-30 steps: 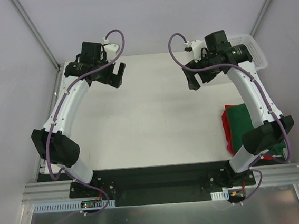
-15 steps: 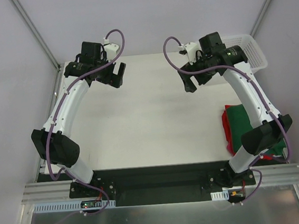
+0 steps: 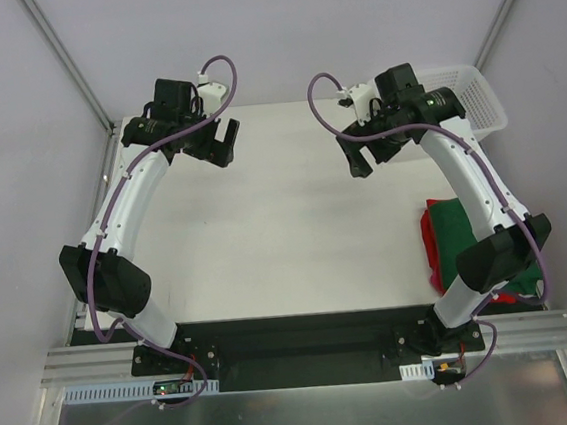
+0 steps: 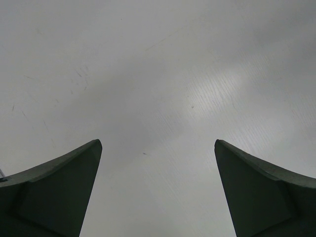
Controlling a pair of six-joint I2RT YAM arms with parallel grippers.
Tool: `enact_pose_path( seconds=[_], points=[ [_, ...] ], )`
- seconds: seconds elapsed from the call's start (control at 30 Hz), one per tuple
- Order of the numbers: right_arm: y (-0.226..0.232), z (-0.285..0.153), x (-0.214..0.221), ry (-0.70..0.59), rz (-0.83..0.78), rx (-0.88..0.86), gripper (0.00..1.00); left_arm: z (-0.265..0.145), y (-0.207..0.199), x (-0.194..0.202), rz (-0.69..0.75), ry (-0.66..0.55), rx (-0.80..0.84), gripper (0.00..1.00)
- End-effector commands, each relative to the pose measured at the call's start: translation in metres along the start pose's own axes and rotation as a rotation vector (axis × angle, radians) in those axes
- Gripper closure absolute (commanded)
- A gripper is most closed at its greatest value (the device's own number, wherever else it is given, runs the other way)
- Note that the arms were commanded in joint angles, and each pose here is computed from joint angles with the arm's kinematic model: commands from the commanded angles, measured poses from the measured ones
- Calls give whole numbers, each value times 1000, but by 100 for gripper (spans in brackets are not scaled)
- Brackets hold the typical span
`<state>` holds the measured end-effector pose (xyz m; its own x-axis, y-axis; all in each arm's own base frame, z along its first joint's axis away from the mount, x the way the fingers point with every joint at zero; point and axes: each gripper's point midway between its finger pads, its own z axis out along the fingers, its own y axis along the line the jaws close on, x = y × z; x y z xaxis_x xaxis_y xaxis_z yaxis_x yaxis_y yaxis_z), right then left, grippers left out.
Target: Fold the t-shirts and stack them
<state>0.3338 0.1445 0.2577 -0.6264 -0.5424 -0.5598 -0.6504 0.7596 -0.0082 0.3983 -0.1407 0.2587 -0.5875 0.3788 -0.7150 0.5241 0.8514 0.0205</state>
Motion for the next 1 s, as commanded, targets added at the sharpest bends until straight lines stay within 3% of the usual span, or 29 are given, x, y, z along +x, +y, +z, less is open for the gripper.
enact_pose_path(
  seconds=[0.0,0.97],
  points=[
    [3,-3,3,-2,-6,1,4,-9,-1,-12,25,-31,8,1],
    [10,0,3,0,-23,-44,4,-2,-7,-8,54,-6,11,1]
  ],
)
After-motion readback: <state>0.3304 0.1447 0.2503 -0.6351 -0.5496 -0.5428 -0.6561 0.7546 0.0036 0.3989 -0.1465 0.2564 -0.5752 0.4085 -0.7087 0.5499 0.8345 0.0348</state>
